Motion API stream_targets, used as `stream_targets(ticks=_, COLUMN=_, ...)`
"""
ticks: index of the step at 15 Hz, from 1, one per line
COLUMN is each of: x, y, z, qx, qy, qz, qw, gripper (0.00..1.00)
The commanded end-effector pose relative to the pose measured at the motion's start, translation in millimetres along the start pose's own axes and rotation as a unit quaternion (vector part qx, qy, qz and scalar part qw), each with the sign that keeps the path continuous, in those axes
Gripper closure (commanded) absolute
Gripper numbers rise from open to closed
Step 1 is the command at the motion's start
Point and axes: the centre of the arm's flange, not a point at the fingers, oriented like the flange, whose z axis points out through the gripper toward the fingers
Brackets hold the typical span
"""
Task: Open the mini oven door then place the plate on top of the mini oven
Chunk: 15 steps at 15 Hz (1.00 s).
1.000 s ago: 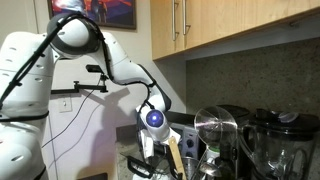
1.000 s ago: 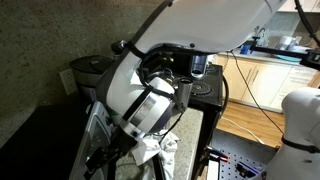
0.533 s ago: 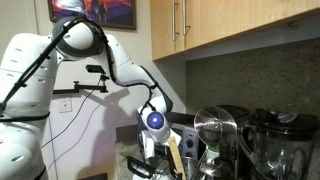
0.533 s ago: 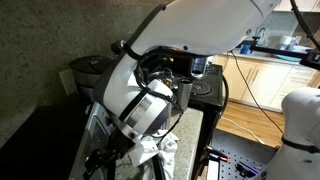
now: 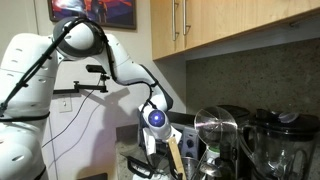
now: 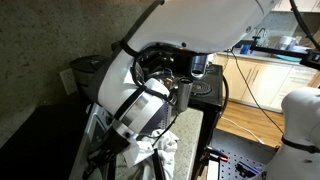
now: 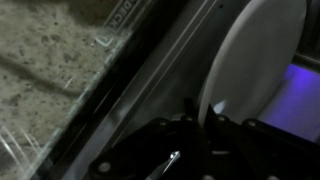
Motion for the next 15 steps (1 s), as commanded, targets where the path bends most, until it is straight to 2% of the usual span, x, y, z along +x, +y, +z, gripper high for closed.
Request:
stream_targets(ticks=1, x=-2.0, y=-2.8, z=-15.7, qx=-0.002, qy=-0.008, qz=0.001, qw=1.0, gripper=0.99)
stream_targets(ticks=2, x=-3.6, y=-0.2, z=-23.5, qx=-0.007, qy=-0.013, qz=-0.005, qw=0.9999, gripper=0.94)
stream_targets(ticks=4, x=-6.5, y=8.4, z=-39.6, qx=-0.018, qy=-0.028, qz=-0.015, qw=0.9993, gripper=0.92)
stream_targets(ticks=10, x=-5.1, y=30.8, z=-101.4, qx=-0.07, qy=-0.072, qz=-0.027, qw=0.9946, gripper=0.94)
stream_targets(ticks=13, x=2.4, y=31.0, z=-124.4, qx=-0.091, qy=-0.11, qz=-0.042, qw=0.9888, gripper=0.93)
stream_targets(ticks=15, x=7.4, y=25.4, z=-135.2, qx=-0.102, qy=-0.149, qz=-0.06, qw=0.9818, gripper=0.93)
